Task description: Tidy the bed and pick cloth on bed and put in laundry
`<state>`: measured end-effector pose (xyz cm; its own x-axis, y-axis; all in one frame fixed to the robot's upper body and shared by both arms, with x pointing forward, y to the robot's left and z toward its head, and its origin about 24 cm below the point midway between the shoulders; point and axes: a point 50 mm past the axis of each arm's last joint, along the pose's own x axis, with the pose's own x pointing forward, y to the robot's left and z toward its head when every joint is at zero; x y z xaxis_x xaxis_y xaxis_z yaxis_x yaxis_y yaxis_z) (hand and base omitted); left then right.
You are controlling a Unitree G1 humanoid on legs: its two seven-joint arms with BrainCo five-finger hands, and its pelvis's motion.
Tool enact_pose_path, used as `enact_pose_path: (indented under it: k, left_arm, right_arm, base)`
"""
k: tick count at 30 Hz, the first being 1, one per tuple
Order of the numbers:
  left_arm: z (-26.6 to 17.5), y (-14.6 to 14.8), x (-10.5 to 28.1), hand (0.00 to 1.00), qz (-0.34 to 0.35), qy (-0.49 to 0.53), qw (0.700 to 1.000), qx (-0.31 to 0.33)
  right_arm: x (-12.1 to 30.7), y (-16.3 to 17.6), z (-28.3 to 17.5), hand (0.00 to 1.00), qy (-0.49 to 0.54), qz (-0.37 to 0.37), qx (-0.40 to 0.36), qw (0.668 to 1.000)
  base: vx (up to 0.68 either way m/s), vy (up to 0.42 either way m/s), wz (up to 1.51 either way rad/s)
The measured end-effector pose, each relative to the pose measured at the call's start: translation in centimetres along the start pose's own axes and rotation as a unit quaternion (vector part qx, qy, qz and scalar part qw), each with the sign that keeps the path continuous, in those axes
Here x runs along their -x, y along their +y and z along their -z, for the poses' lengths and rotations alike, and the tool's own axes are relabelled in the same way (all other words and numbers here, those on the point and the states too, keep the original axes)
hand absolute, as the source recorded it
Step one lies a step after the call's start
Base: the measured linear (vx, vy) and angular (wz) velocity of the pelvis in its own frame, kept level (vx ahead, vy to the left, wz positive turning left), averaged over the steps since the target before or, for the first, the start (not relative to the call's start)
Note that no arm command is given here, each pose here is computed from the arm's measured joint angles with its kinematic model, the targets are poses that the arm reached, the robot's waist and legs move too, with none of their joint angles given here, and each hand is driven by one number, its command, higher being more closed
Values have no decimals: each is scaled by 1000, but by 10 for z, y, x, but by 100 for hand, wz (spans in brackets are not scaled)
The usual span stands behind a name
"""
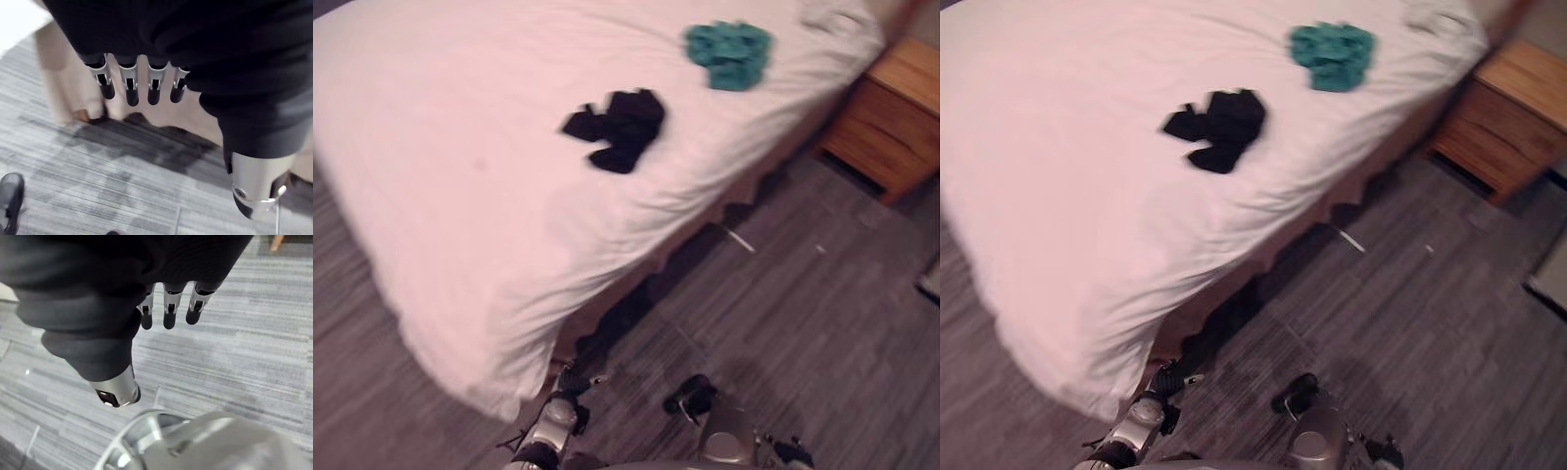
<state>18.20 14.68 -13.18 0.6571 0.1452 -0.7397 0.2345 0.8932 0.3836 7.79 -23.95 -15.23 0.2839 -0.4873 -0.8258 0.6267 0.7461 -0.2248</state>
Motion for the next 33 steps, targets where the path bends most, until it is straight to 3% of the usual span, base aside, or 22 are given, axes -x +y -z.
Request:
enact_pose_path:
  k: [4,10,14,20,24,31,33]
  left_arm:
    - [8,-18,7,0,12,15,999,30]
    - [33,1,15,0,-66,44,984,158]
    - [43,1,17,0,-75,61,979,180]
    - [46,7,15,0,-83,63,978,183]
    - [69,16,20,0,-91,100,979,155]
    - [64,20,16,0,-68,89,990,80]
    - [59,12,14,0,-50,85,991,86]
  right_arm:
    - [2,2,5,0,4,-7,19,1000]
    - [0,8,3,0,-5,-22,113,993]
    - [-3,0,-6,0,-26,-17,143,989]
    - [5,2,21,0,6,-28,170,985]
    - [7,12,12,0,-25,-38,157,987]
    - [5,25,-7,0,-47,-50,153,986]
    - [1,26,-21,0,-57,-48,154,985]
  base:
    - [238,-176,-209]
    - [168,79,-256]
    - [192,224,-187]
    - [309,206,-5]
    - [402,132,78]
    - [606,-227,76]
    - [691,-357,9]
